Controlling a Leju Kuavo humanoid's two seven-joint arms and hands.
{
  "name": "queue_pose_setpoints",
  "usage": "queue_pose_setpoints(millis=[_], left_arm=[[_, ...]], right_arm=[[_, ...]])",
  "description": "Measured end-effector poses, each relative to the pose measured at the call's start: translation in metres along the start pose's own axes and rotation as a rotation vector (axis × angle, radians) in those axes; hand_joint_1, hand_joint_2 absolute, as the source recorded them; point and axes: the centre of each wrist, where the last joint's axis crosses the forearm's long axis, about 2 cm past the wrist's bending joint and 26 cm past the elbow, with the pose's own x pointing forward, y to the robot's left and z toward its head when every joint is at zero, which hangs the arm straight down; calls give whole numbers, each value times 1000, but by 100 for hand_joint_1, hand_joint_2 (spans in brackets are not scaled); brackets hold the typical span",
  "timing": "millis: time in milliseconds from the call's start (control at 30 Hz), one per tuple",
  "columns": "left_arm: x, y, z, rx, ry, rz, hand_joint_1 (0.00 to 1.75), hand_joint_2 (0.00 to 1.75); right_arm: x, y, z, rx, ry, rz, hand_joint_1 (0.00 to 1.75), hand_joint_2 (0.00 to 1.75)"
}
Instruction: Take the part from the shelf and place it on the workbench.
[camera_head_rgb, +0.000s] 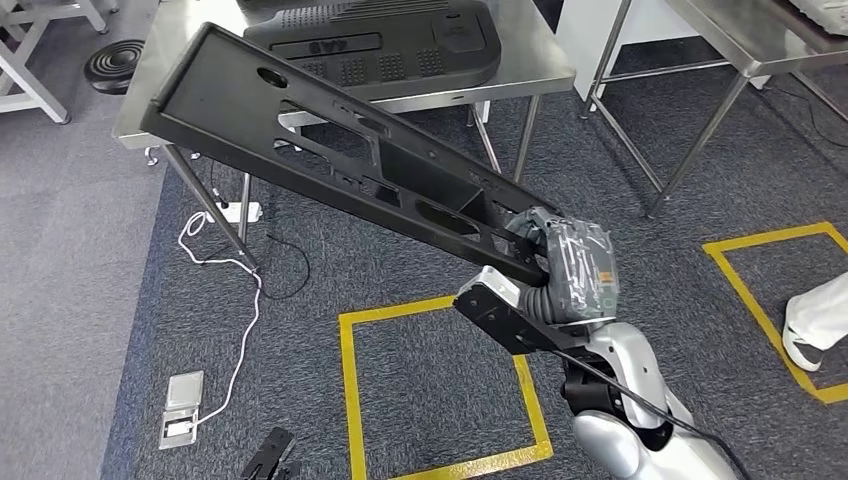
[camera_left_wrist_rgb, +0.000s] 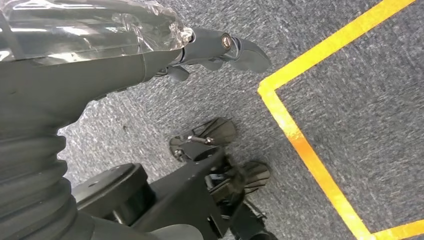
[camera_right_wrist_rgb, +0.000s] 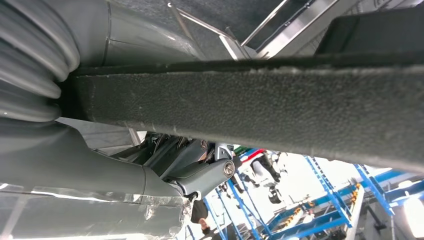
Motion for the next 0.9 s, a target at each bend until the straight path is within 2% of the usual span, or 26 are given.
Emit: queue_pose_setpoints(millis=[900], left_arm=[[-2, -1, 0, 1, -6, -8, 0, 175]], right_arm=[[1, 1, 1, 24, -22, -25, 175, 175]])
